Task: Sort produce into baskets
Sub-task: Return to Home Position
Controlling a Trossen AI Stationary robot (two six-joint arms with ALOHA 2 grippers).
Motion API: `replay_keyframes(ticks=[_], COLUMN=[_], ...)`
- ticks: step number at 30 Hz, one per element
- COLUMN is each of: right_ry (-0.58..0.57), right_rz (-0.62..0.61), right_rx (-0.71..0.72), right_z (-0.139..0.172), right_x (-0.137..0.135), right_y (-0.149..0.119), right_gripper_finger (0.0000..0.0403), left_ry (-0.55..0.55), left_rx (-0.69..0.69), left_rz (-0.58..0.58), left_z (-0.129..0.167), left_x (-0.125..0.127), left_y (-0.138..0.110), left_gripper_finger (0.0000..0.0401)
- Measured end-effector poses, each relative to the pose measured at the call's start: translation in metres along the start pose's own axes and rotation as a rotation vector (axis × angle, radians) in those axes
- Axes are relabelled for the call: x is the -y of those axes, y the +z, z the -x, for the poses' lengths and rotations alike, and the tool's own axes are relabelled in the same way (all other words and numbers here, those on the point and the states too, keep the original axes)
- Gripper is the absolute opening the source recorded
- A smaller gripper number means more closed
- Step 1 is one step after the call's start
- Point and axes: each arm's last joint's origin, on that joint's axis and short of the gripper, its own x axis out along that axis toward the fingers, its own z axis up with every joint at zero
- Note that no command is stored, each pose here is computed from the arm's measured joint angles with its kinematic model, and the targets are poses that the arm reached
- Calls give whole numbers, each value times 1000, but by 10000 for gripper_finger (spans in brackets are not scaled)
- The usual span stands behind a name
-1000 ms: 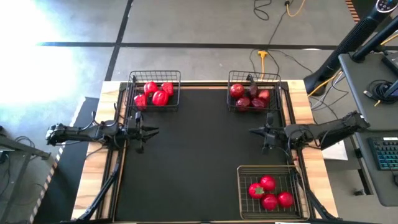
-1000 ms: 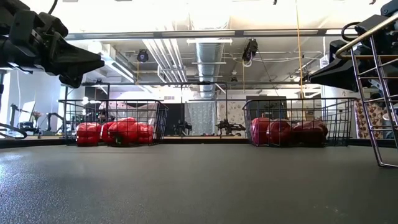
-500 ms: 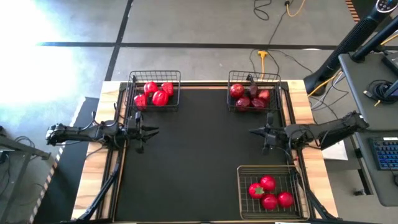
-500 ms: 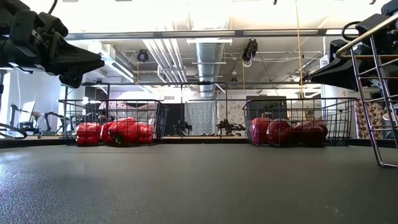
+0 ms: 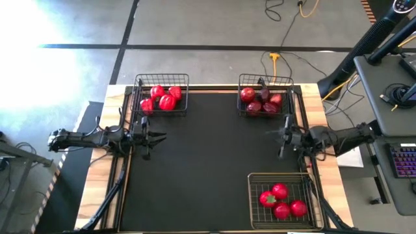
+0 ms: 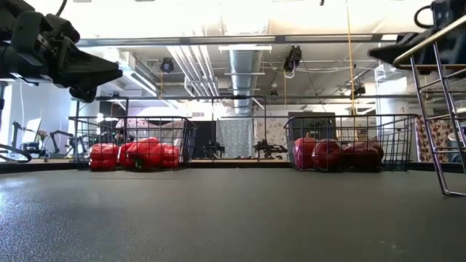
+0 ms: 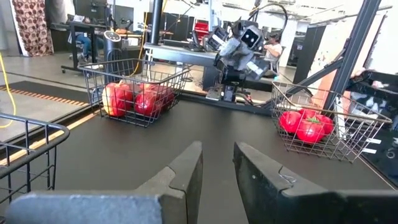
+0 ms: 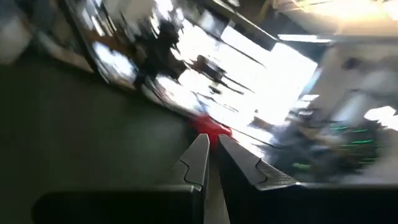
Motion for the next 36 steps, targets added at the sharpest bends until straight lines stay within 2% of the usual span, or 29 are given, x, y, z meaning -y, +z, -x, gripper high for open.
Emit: replay_keyframes(ticks=[2,5,6,8,11,14,19,23,36], right_ry=[50,111,137,186,236,224,211,211,212], right_rz=[-165,-468,-541,-605,-604,-583,-430,-376,-451], right_rx=[27,-13,-21,-24,-31,-32,-18,-16,-30], right_z=[0,0,0,0,-1,-2,-2,-2,-2], right_x=[-1,-4,-5,-5,-5,-4,-3,-3,-4], right_y=[1,-3,-3,-5,-9,-11,-11,-12,-12], right_gripper_finger=[27,27,27,27,27,27,27,27,27], left_ry=[1,0,1,0,1,1,1,1,1], left_rx=[-1,-1,-2,0,-2,-2,-3,-4,-9], left_rz=[0,0,0,0,0,0,-1,-1,-2], left_z=[0,0,0,0,0,0,0,0,-1], left_x=[0,0,0,0,0,0,0,0,0], left_y=[0,0,0,0,0,0,0,0,-1], left_gripper_finger=[77,77,77,77,77,77,77,77,77])
